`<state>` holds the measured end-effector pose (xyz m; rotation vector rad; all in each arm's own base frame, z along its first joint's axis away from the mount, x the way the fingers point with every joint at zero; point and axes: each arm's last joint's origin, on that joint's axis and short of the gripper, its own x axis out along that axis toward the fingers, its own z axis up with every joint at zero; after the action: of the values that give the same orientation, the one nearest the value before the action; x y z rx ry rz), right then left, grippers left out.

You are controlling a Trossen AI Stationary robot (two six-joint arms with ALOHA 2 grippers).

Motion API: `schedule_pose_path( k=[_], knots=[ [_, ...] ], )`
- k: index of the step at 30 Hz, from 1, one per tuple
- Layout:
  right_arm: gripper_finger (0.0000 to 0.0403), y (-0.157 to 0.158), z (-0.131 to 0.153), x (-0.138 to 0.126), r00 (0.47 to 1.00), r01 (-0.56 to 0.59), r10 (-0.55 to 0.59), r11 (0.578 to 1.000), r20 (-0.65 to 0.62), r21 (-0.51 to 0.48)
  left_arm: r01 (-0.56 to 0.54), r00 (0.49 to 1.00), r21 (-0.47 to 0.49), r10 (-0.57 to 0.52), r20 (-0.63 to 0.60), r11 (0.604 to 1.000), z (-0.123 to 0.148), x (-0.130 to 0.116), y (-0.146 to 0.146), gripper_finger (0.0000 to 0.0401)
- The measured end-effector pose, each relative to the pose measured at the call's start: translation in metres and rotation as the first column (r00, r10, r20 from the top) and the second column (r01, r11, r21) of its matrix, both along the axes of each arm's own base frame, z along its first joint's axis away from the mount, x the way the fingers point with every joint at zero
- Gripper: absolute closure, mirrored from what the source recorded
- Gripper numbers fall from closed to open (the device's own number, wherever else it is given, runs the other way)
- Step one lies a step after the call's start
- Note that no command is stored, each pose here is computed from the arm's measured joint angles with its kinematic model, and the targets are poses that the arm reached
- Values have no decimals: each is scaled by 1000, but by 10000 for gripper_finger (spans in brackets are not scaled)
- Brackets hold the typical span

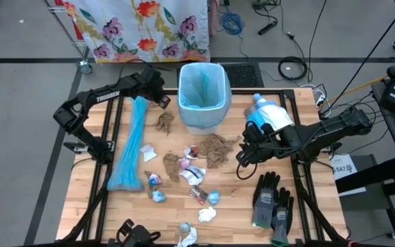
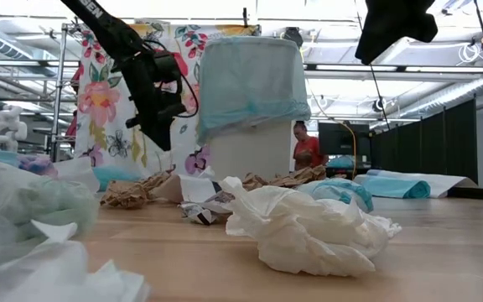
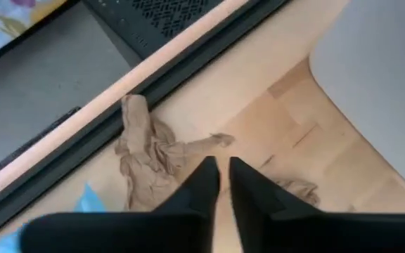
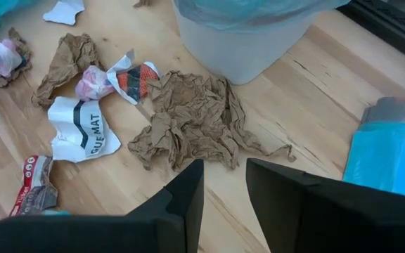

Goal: Place trash/remove bag and relplace
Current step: Put the brown paper into the blue trash bag inside the white trash bin

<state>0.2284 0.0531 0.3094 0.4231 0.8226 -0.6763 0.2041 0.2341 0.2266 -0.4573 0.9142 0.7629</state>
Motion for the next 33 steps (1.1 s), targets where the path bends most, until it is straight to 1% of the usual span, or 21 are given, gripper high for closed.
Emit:
schedule_pose_path(
  k=[2, 4, 7, 9, 10, 13, 18, 20, 22, 24, 28, 29, 33],
  knots=[
    [303, 0, 0, 0, 1000, 3, -3, 1000, 3, 3, -13, 1000, 29, 12, 18, 1000, 0, 1, 5, 310],
    [303, 0, 0, 0, 1000, 4, -4, 1000, 3, 3, -65, 998, 45, 64, 22, 997, -3, 0, 11, 274],
    [303, -1, 1, 1, 1000, 15, -15, 1000, 19, 3, -186, 982, 25, 185, 46, 982, -11, -4, 23, 224],
    [303, -1, 2, 3, 999, 22, -22, 1000, 39, -3, -259, 965, -22, 260, 46, 966, -21, -8, 31, 201],
    [303, -2, 2, 4, 999, 27, -27, 1000, 47, -1, -279, 959, -48, 281, 38, 959, -28, -9, 34, 193],
    [303, -5, 2, 5, 998, 42, -42, 999, 55, 1, -282, 958, -122, 286, 9, 952, -50, -10, 42, 182],
    [303, -10, 2, 6, 996, 64, -64, 998, 58, 1, -285, 958, -151, 285, -20, 947, -74, -6, 49, 181],
    [303, -12, 2, 7, 996, 72, -72, 997, 58, 2, -287, 958, -162, 285, -33, 944, -81, -5, 51, 192],
    [303, -14, 2, 7, 995, 80, -80, 997, 61, 3, -290, 957, -167, 286, -47, 942, -86, -4, 51, 218],
    [303, -15, 3, 7, 995, 84, -84, 996, 62, 3, -289, 957, -172, 284, -54, 942, -87, -4, 50, 260],
    [303, -16, 3, 8, 994, 88, -88, 996, 68, 4, -278, 960, -191, 268, -75, 941, -80, -5, 43, 371],
    [303, -16, 3, 8, 994, 87, -88, 996, 68, 4, -280, 960, -196, 270, -76, 940, -76, -6, 40, 383],
    [303, -15, 3, 8, 994, 87, -87, 996, 67, 4, -256, 966, -140, 258, -4, 957, -39, -8, 29, 385]
  ],
)
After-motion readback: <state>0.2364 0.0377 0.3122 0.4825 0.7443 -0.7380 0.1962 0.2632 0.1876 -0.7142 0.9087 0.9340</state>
